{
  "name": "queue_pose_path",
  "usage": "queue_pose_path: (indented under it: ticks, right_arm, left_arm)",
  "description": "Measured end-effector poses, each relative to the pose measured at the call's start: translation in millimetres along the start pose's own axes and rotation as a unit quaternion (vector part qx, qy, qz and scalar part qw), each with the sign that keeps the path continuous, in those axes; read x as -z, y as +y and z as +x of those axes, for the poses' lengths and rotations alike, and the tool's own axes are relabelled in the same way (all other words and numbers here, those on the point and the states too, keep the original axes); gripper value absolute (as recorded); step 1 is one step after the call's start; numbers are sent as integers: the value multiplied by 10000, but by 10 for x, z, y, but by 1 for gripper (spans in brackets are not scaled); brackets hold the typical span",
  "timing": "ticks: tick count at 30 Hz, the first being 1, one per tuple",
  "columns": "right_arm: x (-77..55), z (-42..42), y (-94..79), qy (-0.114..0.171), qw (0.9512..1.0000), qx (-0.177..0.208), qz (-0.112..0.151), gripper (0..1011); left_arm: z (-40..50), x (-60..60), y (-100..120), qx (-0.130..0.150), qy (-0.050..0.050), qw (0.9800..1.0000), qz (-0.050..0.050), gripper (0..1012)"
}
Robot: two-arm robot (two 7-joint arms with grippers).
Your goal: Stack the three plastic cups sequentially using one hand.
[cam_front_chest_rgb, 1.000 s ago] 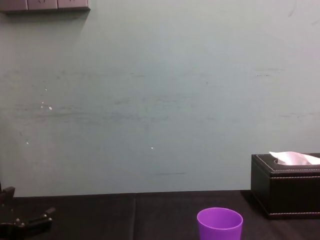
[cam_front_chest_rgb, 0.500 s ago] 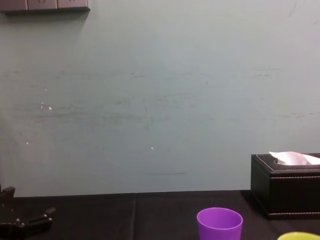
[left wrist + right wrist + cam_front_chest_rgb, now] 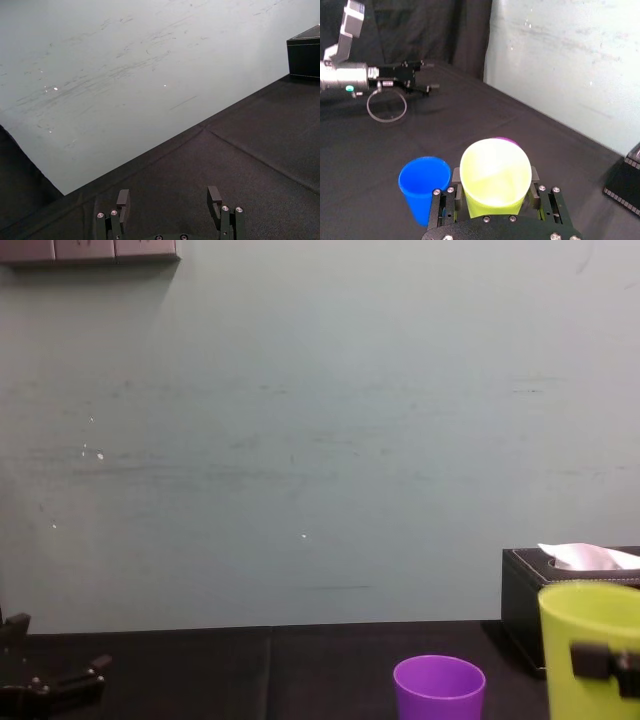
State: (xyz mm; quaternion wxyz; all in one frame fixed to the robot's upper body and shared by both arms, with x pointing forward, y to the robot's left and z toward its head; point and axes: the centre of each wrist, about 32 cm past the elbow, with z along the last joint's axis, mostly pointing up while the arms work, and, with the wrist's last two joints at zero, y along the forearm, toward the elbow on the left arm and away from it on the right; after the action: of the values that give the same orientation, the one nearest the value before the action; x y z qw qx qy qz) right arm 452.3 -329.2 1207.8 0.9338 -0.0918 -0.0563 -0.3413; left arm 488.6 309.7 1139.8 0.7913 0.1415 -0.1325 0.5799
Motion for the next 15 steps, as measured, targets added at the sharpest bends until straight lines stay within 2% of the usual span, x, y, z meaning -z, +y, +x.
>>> queue_pose_path:
  ticks: [5, 15]
  right_arm:
    - [-178, 68, 130, -61, 9999, -19, 100, 735]
    - [-358, 197, 428, -58, 9998, 23, 196, 734]
  left_arm:
    - [0, 0, 0, 0, 0, 10000, 0, 1011]
    - [0, 0, 0, 0, 0, 10000, 0, 1011]
